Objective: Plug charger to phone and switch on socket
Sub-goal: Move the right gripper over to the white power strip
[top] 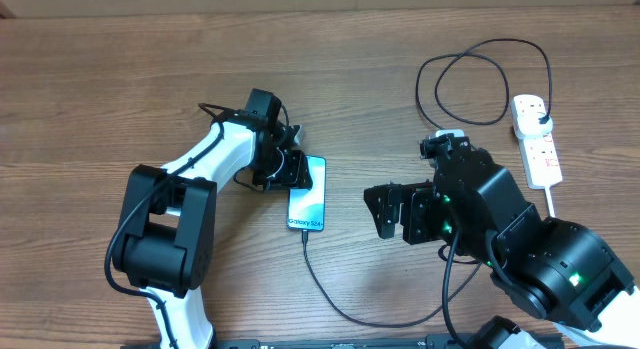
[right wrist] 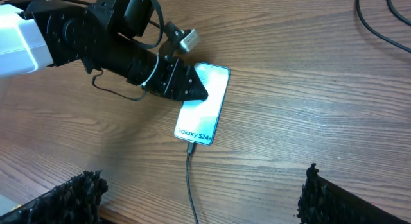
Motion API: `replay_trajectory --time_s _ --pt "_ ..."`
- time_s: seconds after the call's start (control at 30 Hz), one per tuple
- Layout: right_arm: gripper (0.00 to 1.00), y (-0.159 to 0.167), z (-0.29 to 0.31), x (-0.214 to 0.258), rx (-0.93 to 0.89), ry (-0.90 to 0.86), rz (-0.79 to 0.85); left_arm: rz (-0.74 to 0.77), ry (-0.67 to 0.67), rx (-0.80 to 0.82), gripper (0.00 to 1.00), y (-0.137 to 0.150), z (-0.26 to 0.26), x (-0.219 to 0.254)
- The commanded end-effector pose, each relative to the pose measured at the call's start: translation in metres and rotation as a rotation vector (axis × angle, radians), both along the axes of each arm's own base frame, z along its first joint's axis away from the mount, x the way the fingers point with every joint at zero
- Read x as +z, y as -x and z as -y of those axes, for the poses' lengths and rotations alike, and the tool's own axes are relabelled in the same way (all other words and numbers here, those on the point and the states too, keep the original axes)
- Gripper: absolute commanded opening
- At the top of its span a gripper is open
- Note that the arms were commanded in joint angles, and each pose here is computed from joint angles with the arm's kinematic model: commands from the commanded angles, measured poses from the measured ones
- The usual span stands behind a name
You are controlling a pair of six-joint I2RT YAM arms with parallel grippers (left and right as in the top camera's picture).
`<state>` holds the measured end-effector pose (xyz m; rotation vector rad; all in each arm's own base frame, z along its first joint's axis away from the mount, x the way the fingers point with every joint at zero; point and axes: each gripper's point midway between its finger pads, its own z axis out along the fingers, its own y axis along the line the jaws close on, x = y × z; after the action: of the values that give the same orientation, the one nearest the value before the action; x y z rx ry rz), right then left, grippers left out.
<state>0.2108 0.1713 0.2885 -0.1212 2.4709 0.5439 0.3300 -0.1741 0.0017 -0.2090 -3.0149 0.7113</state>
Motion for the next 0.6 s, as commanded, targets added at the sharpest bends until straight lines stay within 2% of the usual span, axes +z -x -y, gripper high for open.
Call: replay_trajectory --time_s 0.0,0.37,0.47,0.53,0.57 --pt "1.0 -0.0017 0.0026 0.006 -0.016 -0.006 0.018 -0.131 -0.186 -0.027 0.45 0.0358 -0.0368 -0.0562" --pt "1.0 -0.0006 0.0036 0.0047 -0.021 -0.005 0.009 -0.129 -0.195 -0.024 0.45 0.0352 -0.0381 -0.0567" --pt "1.0 -0.0003 0.0039 0.0042 -0.021 -0.003 0.007 -0.127 -0.199 -0.024 0.53 0.0349 -0.0388 -0.0569" --pt "1.0 0.0004 0.0045 0.0034 -0.021 0.0 0.003 -0.125 -0.205 -0.013 0.71 0.0335 -0.0394 -0.0574" --pt "1.0 0.0007 0.0048 0.003 -0.021 0.002 0.002 -0.126 -0.206 -0.004 0.89 0.033 -0.0395 -0.0575"
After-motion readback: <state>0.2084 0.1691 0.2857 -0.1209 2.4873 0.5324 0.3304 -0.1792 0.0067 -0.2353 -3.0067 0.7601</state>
